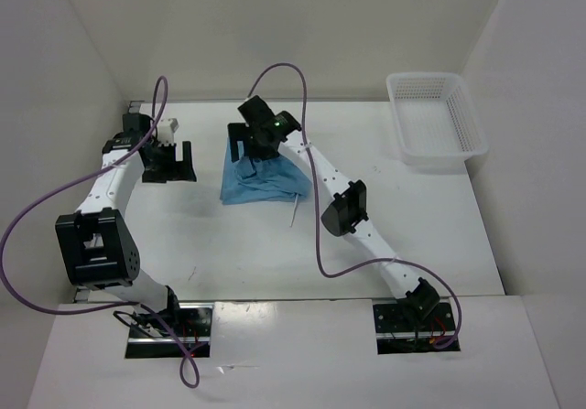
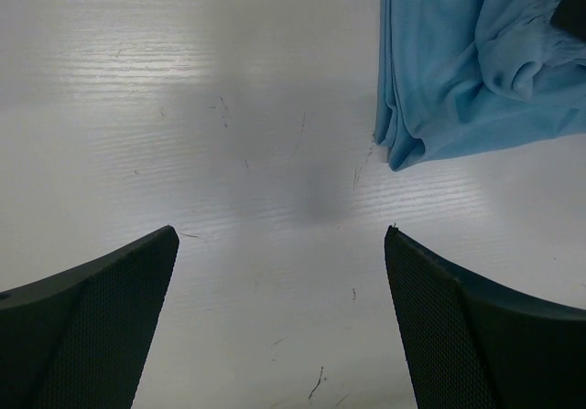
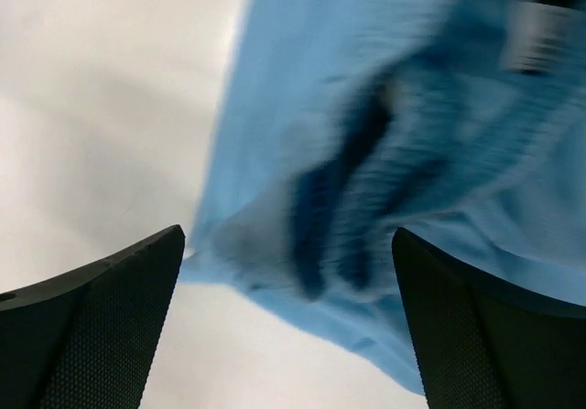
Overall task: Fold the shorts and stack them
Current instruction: Fold the shorts
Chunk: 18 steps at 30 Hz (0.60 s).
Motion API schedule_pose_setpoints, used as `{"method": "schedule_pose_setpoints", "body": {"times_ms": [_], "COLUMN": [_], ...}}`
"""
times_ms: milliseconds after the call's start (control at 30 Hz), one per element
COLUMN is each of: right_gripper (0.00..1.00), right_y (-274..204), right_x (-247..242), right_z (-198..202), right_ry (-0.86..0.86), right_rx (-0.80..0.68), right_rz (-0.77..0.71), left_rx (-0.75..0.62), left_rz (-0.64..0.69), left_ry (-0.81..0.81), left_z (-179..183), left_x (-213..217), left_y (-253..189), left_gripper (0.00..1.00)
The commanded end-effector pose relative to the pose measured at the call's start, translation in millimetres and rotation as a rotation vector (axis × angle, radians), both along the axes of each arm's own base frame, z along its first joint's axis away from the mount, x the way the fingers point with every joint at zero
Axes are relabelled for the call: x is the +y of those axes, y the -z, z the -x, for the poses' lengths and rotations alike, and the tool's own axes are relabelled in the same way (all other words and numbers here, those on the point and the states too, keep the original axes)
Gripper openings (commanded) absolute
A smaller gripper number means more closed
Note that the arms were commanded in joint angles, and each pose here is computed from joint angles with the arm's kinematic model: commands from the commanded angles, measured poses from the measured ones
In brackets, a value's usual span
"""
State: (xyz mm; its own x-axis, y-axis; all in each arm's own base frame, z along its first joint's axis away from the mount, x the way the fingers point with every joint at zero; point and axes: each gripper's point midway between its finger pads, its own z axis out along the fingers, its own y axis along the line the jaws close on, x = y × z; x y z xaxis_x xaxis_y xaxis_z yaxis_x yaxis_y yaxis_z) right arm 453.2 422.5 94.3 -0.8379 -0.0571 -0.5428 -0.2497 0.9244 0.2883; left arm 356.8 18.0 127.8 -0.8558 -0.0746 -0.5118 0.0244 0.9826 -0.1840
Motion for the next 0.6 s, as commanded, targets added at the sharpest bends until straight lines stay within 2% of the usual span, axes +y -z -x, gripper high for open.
{"method": "schedule_pose_setpoints", "body": {"times_ms": [0, 67, 233, 300, 400, 567], "right_gripper": [1.0, 1.0, 1.0, 1.0, 1.0, 1.0], "right_y": [-73, -91, -125, -146, -154, -171], "right_x": [61, 66, 32, 6, -29, -86], "right_z": [31, 42, 35, 26, 20, 8], "right_ry": [-0.295, -0.359, -0.283, -0.207, -0.13, 0.017], "right_rx": [-0.109, -0.136, -0.228, -0.267, -0.242, -0.256], "right_rz": [-0.228, -0.248, -0.135, -0.091, -0.047, 0.067], "left_rx": [-0.043, -0.055, -0.114, -0.136, -0.208, -0.221], "left_rz": [0.017, 0.041, 0.132, 0.129, 0.128, 0.104], "left_ry": [0.008, 0.014, 0.079, 0.115, 0.169, 0.256], "left_z": [-8, -13, -33, -42, -68, -105], "left_x": [0, -1, -17, -28, -44, -83], "left_y": [-16, -17, -23, -28, -46, -46], "left_gripper": [1.0, 1.0, 1.0, 1.0, 1.0, 1.0]}}
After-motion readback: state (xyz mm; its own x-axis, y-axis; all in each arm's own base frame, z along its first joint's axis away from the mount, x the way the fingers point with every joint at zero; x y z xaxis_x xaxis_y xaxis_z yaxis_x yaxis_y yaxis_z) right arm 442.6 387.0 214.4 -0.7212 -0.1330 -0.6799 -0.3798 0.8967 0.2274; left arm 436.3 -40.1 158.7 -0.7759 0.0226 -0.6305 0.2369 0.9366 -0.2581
